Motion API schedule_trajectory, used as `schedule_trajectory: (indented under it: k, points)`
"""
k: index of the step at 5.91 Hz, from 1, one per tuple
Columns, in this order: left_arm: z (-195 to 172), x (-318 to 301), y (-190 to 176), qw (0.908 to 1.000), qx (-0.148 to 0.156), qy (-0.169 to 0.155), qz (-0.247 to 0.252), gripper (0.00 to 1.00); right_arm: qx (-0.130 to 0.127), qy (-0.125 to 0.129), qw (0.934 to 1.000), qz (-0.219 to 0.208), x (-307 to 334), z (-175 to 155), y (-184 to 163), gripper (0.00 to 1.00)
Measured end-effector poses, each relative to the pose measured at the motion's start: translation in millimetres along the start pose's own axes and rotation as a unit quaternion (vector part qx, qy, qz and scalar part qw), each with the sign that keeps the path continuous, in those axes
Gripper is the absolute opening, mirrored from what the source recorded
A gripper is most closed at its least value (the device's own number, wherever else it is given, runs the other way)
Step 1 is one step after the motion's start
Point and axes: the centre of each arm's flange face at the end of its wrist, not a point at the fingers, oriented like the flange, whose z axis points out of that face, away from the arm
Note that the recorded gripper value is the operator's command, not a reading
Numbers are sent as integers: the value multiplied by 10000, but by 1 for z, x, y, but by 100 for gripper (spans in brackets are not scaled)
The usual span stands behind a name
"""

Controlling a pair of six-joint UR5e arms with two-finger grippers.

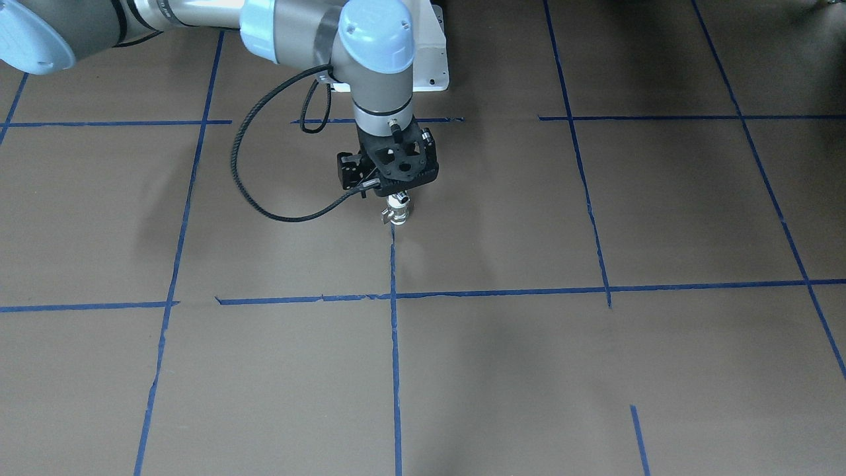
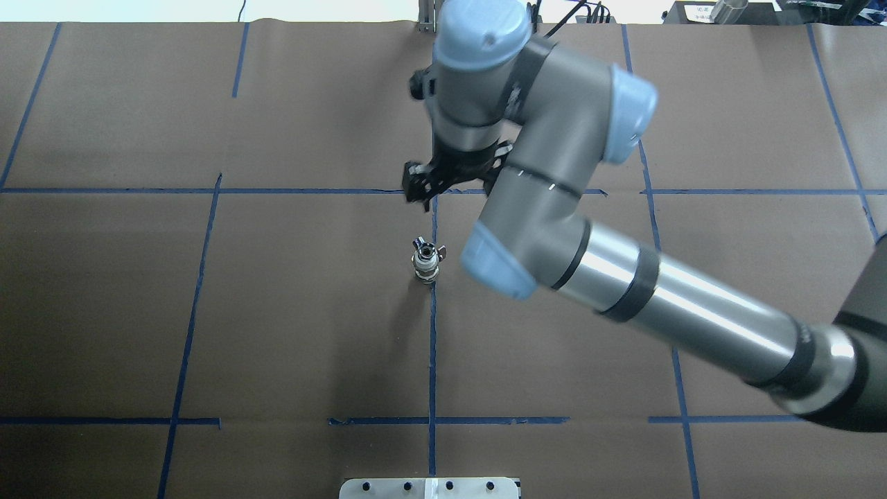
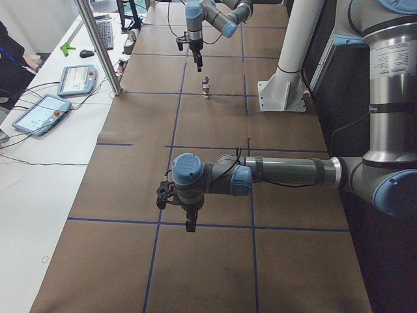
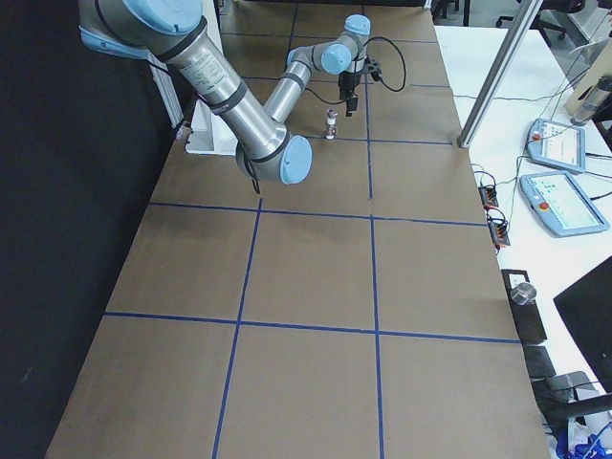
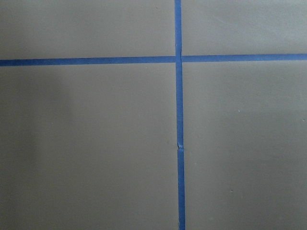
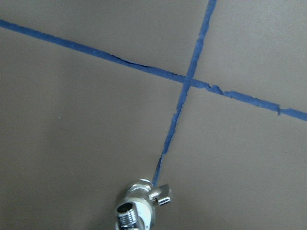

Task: Assemble PPR valve and pipe with both arms
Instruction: 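Open the right gripper and lift it away from the joined parts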

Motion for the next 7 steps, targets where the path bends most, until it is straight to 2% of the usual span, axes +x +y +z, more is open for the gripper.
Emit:
schedule_trajectory:
  k: [2,4,6,7]
  points:
    - [0,0,0,10000,-1,-3,2,100,-164,-35,9998,-69,142,-18,-31,99]
    - [0,-1,0,10000,-8,-9,-5,100,-243,129,9984,-494,286,-24,-22,99]
    - [2,-2,1,10000,-27,-15,-24,100,-349,262,9918,-1200,432,-29,28,100]
    - [3,-3,1,10000,-40,-13,-31,100,-392,283,9902,-1306,489,-33,67,99]
